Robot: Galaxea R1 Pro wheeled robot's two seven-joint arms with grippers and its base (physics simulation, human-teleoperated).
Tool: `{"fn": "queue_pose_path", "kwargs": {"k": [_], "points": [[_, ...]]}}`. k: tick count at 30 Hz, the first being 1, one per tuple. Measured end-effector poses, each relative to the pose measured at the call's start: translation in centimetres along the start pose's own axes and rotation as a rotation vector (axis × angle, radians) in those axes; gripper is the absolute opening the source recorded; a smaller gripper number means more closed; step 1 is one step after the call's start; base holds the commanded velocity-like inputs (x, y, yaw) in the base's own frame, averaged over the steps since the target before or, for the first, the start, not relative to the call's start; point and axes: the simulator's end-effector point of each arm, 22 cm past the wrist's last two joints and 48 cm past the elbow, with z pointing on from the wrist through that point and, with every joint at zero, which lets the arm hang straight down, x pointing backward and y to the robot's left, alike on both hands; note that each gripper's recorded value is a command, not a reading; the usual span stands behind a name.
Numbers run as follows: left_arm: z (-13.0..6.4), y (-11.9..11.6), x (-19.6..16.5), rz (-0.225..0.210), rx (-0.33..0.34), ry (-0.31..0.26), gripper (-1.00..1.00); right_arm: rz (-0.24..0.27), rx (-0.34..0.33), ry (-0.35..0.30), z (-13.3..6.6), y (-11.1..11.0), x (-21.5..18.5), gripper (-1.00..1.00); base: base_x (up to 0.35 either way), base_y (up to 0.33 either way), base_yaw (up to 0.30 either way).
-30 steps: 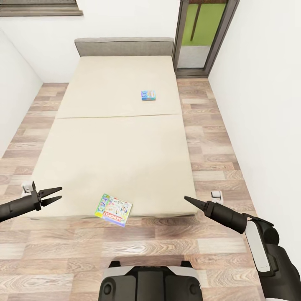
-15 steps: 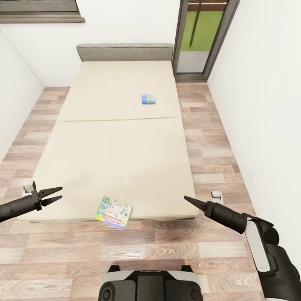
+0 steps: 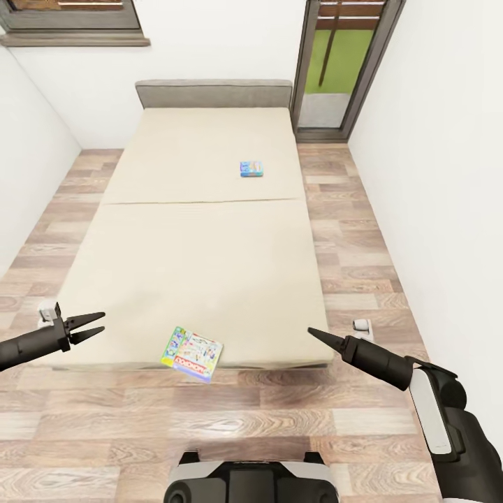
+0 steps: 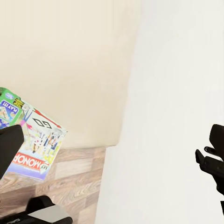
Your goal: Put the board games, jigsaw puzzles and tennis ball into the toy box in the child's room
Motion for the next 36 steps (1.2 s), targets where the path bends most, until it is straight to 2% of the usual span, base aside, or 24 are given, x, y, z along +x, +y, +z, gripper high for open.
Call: {"fn": "queue_pose_path", "kwargs": {"k": [7,33,36], "points": [[0.1,-0.1,-0.4,0.009,0.006,-0.006,1.0,-0.01,-0.005,-0.004,0.2,0.0,-0.3,1.0,-0.097,0.0,0.063],[0.9,-0.3,-1.7,0.041,0.028,-0.027,1.0,-0.047,-0.023,-0.02,0.9,-0.5,-1.4,1.0,-0.003,0.0,0.063],[1.0,-0.2,-1.8,0.045,0.03,-0.029,1.0,-0.067,-0.026,-0.032,0.9,-0.5,-1.7,1.0,0.0,0.0,0.042]]}}
